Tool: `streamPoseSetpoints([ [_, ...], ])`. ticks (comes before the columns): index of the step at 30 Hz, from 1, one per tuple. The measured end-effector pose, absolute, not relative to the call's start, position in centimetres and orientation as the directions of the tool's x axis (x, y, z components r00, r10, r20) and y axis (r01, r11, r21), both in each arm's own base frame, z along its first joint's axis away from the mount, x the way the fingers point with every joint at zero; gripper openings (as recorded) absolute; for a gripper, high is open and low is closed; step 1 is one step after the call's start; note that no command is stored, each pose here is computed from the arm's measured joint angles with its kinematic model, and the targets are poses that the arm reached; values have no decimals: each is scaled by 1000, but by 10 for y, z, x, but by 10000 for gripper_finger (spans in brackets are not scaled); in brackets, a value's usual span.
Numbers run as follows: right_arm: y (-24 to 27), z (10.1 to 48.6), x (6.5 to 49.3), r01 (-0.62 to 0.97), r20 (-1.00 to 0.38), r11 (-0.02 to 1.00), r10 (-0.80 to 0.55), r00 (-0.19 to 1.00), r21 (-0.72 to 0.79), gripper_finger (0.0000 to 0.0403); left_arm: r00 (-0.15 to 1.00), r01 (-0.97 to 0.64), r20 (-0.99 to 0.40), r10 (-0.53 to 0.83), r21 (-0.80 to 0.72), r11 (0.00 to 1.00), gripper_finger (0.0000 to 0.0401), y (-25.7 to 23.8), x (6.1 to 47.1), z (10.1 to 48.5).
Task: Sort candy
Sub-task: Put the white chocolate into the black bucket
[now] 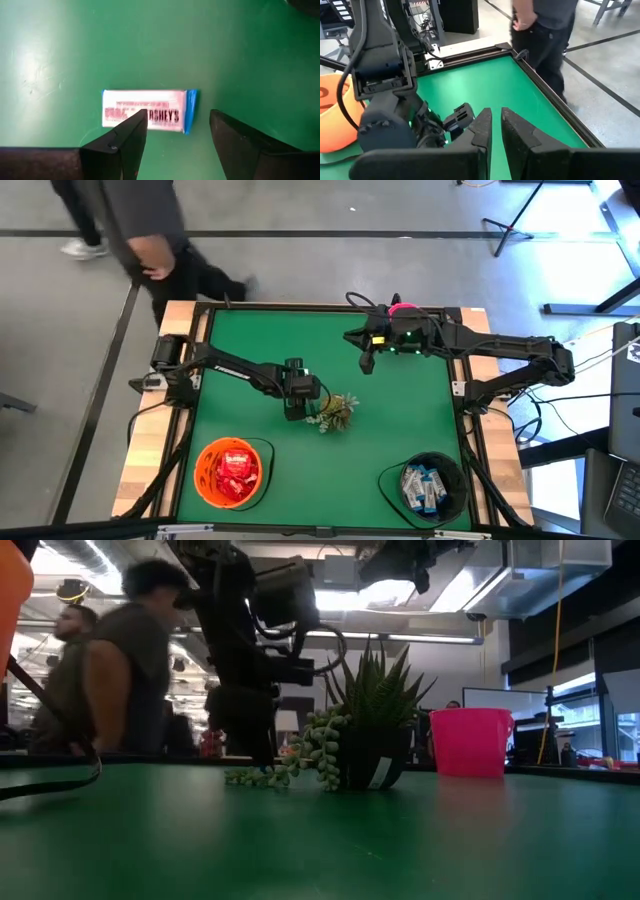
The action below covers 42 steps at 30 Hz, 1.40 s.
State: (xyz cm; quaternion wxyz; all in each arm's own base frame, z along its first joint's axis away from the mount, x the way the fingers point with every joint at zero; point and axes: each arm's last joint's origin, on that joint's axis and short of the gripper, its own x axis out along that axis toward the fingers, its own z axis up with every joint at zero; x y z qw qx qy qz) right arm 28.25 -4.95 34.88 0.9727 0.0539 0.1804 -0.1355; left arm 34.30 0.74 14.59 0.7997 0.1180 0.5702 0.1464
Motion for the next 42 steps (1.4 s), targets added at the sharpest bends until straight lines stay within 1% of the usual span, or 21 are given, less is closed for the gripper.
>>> streamPoseSetpoints([
  [5,-49,348,282,282,-372,958,-243,896,54,40,291,-93,-881,374,363,927,207,7,347,132],
  [8,-49,348,282,282,-376,958,-243,894,53,40,287,-93,-881,377,366,926,195,7,349,129],
  [10,-49,347,282,282,-380,958,-242,893,52,40,289,-94,-878,382,371,924,174,7,349,128],
  [12,-49,347,282,283,-384,958,-242,891,52,40,288,-90,-872,397,388,917,145,4,349,128],
  [18,-49,347,282,283,-385,958,-242,890,52,40,289,-93,-843,453,446,890,27,-3,347,129],
  [20,-49,347,282,283,-385,958,-242,891,52,40,292,-103,-838,460,451,887,9,-5,346,132],
  [22,-49,347,282,282,-385,958,-242,891,52,40,305,-107,-834,461,450,886,6,-9,345,137],
  [24,-49,347,282,282,-385,958,-242,891,52,40,320,-111,-823,469,459,881,2,-13,342,147],
  [26,-49,347,282,282,-386,958,-242,890,52,40,358,-134,-805,473,457,879,1,-17,338,162],
  [30,-49,347,282,282,-385,958,-242,891,52,40,467,-186,-757,457,421,888,0,-24,326,205],
  [33,-49,346,284,269,-377,962,-231,897,50,40,561,-220,-713,421,362,906,0,-28,312,240],
  [38,-43,340,300,84,-352,996,-72,933,20,45,699,-214,-644,310,226,950,0,-27,286,287],
  [40,-38,334,308,35,-352,999,-37,935,-11,58,742,-199,-614,270,183,963,0,-27,277,300],
  [42,-31,328,317,-8,-352,999,-10,936,-51,82,774,-182,-588,234,148,972,0,-27,270,311],
])
